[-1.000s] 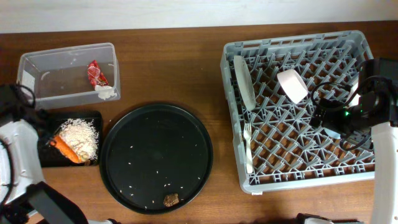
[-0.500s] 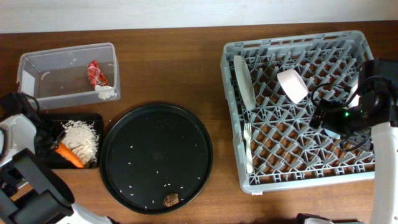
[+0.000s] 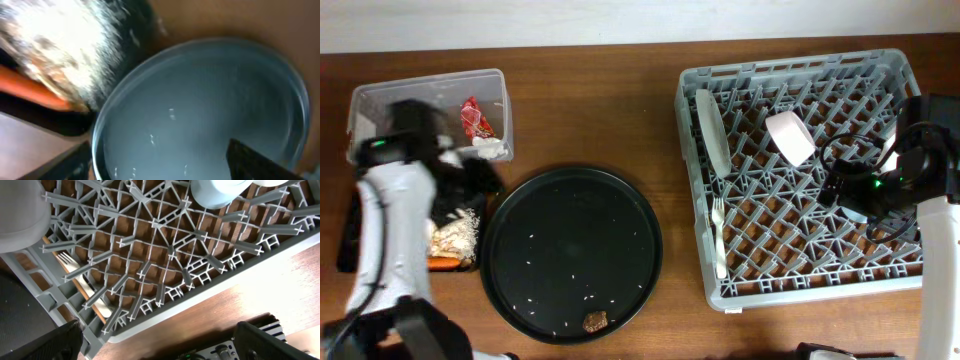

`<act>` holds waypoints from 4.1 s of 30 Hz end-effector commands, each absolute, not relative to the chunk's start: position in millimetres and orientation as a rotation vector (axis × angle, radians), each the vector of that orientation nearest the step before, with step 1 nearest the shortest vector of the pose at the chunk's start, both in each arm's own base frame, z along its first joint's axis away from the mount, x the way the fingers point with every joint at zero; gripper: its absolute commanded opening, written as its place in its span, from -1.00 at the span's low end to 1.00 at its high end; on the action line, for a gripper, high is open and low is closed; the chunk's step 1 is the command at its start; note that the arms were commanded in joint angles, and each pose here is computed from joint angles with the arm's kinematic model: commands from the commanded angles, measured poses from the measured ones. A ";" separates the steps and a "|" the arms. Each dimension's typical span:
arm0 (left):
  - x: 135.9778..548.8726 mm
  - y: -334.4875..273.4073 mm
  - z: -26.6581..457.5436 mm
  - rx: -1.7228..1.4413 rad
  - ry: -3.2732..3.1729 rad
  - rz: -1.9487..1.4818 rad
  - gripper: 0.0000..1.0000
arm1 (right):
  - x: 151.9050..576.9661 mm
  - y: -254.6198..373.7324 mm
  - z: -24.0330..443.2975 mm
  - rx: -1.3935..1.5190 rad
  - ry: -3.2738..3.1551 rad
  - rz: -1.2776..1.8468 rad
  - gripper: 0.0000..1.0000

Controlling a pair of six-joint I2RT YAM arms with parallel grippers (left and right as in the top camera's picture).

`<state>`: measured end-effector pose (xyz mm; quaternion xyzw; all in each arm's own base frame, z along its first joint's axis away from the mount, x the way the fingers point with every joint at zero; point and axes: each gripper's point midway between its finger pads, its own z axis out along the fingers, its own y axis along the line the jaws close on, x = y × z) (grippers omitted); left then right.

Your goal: Sort waste into correct bins and load items into the dishwasher rack

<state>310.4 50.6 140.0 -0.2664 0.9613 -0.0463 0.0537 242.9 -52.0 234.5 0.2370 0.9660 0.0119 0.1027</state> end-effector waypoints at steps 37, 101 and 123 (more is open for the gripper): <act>278.2 -29.0 105.5 -0.378 3.085 0.130 -0.74 | 240.5 -52.2 233.7 0.684 2.861 0.035 0.97; 164.3 -30.7 263.0 0.078 2.142 -0.183 0.98 | 153.3 -1.6 251.9 0.152 2.276 0.059 0.97; 146.1 -28.3 237.9 0.078 2.270 -0.173 0.98 | 232.0 11.1 227.3 0.051 1.529 0.138 0.97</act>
